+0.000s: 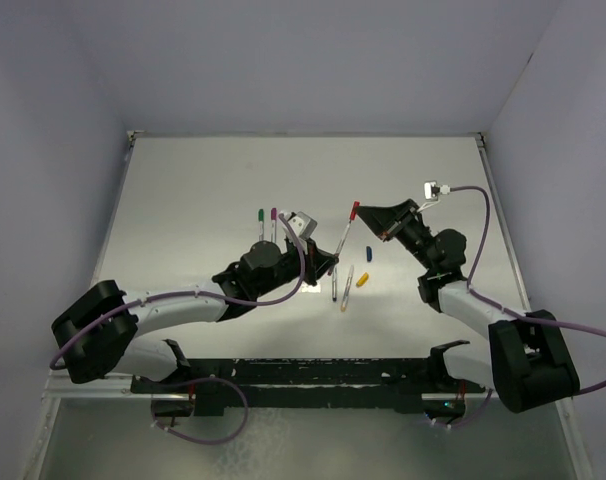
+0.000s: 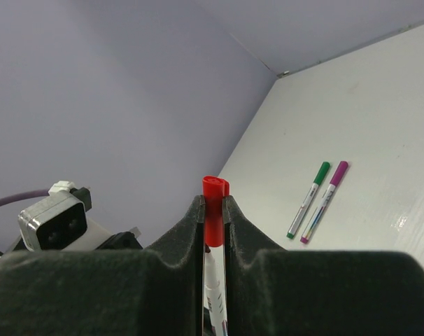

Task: Insert the pens into the pen caps

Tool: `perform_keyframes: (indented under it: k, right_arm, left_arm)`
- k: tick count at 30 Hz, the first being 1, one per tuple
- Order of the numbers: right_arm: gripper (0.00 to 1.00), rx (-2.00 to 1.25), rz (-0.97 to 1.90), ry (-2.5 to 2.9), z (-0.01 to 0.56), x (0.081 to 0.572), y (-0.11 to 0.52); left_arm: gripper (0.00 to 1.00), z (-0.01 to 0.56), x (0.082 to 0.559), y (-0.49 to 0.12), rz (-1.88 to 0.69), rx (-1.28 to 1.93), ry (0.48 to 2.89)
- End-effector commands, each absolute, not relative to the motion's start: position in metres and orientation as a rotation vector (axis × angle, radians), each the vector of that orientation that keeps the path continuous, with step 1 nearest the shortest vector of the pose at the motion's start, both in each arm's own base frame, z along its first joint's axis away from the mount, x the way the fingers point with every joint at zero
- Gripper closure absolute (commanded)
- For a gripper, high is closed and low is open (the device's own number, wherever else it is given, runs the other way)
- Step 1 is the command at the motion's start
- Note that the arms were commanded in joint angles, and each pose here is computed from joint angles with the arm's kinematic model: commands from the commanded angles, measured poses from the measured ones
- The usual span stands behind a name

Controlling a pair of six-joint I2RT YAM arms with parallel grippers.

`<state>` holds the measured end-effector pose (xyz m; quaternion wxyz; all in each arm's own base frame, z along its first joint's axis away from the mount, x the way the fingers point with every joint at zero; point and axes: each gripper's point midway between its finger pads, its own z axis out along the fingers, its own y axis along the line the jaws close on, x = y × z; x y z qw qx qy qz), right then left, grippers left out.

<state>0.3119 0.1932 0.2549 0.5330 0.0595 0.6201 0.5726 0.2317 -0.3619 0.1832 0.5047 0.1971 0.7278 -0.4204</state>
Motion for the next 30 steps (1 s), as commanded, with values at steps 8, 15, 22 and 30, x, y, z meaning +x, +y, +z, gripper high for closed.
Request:
perform_keyframes:
  k: [8, 15, 22, 30]
  right_arm:
    - [1.0, 0.08, 1.377, 1.415, 0.27, 0.306, 0.195]
    - [1.0, 0.082, 1.381, 1.416, 0.269, 0.306, 0.195]
    - [1.0, 0.072, 1.387, 1.42, 0.269, 0.304, 0.196]
    - [1.0, 0.064, 1.385, 1.438, 0.262, 0.302, 0.199]
  left_arm:
    - [1.0, 0.215, 0.239, -0.369, -1.041, 0.465, 1.656]
    - [1.0, 0.215, 0.24, -0.371, -1.043, 0.464, 1.656]
    - [1.0, 0.213, 0.241, -0.371, -1.042, 0.45, 1.661]
    - [1.0, 0.224, 0.244, -0.369, -1.043, 0.426, 1.628]
